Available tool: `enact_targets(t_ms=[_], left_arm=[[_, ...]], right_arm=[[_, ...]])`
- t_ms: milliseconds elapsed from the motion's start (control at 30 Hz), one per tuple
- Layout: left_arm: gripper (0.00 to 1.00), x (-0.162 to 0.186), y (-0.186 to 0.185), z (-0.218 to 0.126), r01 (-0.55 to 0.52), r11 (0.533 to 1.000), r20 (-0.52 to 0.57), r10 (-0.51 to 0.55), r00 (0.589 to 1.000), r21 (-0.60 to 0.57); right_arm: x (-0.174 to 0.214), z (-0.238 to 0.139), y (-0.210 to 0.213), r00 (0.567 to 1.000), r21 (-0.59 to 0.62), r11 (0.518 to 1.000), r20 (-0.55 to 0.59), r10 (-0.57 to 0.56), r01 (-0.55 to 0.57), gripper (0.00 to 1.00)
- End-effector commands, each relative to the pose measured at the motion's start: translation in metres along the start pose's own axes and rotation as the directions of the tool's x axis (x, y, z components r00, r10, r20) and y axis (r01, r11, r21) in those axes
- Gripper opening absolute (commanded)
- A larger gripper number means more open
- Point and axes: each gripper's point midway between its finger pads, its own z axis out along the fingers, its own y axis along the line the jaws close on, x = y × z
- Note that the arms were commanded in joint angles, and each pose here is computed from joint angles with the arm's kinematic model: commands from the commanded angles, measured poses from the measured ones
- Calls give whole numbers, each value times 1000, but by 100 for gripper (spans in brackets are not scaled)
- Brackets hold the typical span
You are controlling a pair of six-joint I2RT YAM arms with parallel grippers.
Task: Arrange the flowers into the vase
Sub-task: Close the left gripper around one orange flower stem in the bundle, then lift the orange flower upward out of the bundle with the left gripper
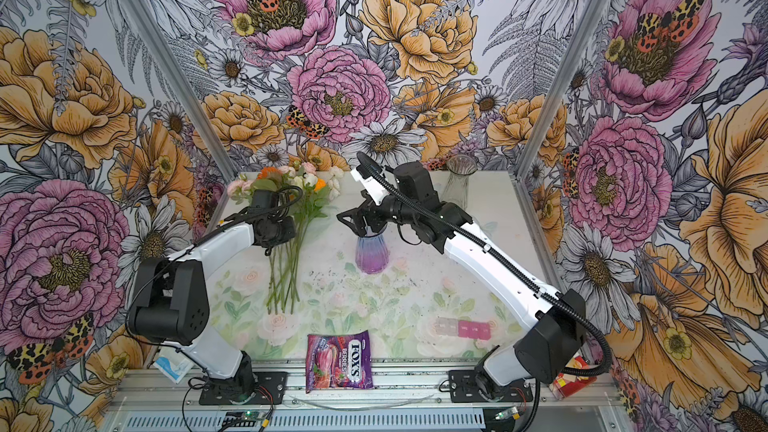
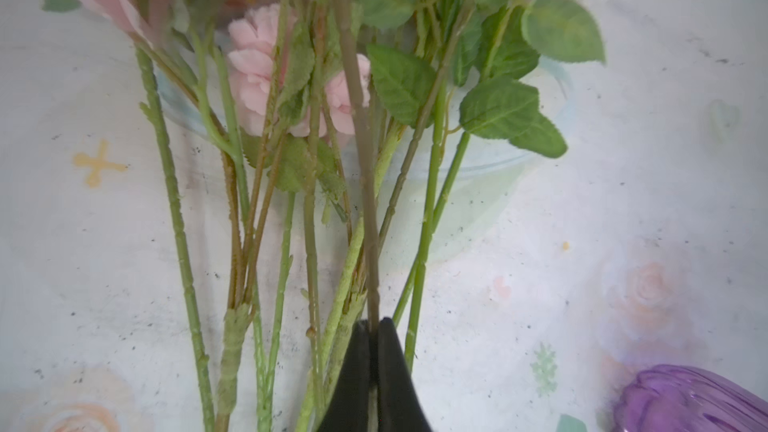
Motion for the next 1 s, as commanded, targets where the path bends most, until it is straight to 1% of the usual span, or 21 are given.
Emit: enact_targets(t_ms=[0,167,200,267,333,400,467,500,567,600,633,667,700,767,867,967], left_arm=[[0,-7,-4,-35,-39,999,62,38,997,17],[0,-12,8,-72,-97,993,120,105,987,-67],[0,-14,6,-78,-106,992,137,114,984,-61],[0,-19,-5,-98,-128,992,183,128,975,-13],[0,-28,-28,-126,-165,984,254,144,957,65],[0,-40,-62,-165,-241,963,366,183,912,119],[0,-50,-101,-212,-322,931,499,200,843,172],[0,-56,-116,-233,-342,918,555,181,812,201],[0,-65,-145,-279,-371,880,661,92,745,295],[0,-69,-155,-295,-373,861,688,38,725,346],[0,-72,-164,-313,-375,830,705,-31,708,414],[0,-75,-174,-329,-385,788,712,-95,696,482],[0,-77,-181,-339,-396,752,711,-134,691,527],[0,-78,-197,-353,-421,687,703,-183,688,592],[0,-75,-219,-360,-458,628,700,-202,685,629],[0,-69,-241,-357,-493,584,701,-195,686,645]], right_arm=[[-4,-3,2,1000,-11,1000,11,-14,14,100],[-7,-4,4,1000,-17,1000,18,-13,13,99],[-7,-5,5,1000,-17,1000,20,-14,14,100],[-7,-6,2,1000,-1,1000,20,-10,10,100],[-7,-6,-4,1000,26,1000,18,2,-2,100],[-8,-7,-5,1000,24,1000,20,4,-4,99],[-7,-9,-4,1000,9,1000,22,-14,13,100],[-7,-11,-2,999,0,1000,24,-25,25,100],[-6,-15,-1,999,-1,999,27,-46,46,99],[-8,-17,-1,998,6,999,32,-52,52,99],[-8,-19,1,998,5,998,36,-60,60,99],[-10,-22,3,997,6,998,42,-70,70,99],[-9,-24,4,996,10,997,44,-75,74,100],[-2,-33,7,996,21,997,43,-76,75,99],[18,-46,13,994,34,994,36,-101,100,100],[27,-54,13,992,81,991,56,-109,105,100]])
